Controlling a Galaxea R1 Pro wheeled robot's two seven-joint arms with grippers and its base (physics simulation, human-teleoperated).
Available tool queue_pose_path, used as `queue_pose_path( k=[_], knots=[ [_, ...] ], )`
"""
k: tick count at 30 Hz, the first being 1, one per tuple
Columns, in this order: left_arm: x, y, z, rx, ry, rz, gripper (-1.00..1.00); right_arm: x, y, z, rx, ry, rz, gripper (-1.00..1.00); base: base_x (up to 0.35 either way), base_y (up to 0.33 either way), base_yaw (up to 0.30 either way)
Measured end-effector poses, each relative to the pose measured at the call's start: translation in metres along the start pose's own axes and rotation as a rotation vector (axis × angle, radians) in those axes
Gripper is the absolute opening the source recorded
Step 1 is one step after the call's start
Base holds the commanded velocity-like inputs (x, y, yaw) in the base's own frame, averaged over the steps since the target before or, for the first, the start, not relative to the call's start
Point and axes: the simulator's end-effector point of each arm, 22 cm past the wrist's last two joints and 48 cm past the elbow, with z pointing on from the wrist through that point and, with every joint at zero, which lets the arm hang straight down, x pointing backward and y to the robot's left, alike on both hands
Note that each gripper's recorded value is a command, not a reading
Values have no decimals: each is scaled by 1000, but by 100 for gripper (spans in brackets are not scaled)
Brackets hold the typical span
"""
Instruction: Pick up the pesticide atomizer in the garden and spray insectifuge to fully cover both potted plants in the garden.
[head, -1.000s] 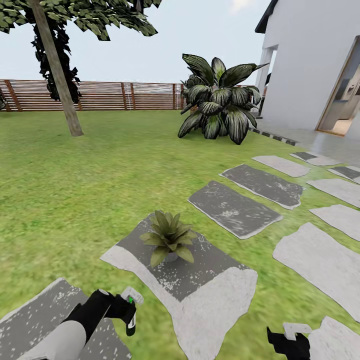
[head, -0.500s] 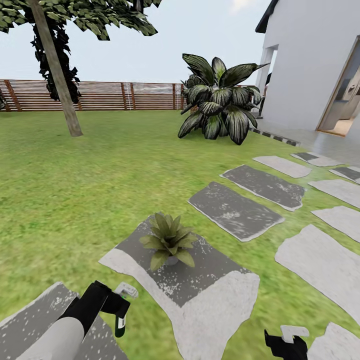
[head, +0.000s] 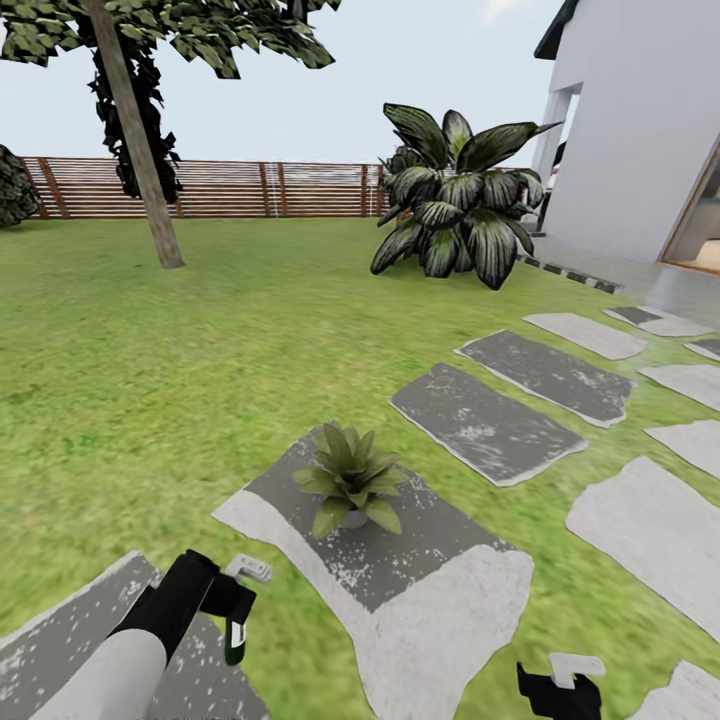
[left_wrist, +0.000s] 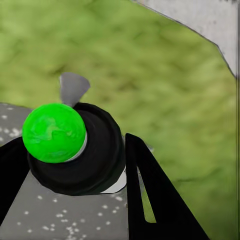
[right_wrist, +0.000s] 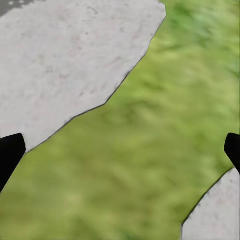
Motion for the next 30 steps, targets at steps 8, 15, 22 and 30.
queue_pose_path(
  k=[8,15,22,30],
  knots=[
    [-43,15,-24,-52,-96,12,-100,-1,-1,0,1,-1,-2,100,260,0,3],
    [-40,-9,-28,13,-33,93,-100,1,1,0,-2,3,-3,100,1,0,0],
    [-48,-13,-30,11,-41,111,-100,1,1,0,-3,4,-4,100,209,-39,0],
    [-55,-12,-36,-8,-21,124,-100,2,1,0,-3,5,-4,100,99,-82,0]
  ],
)
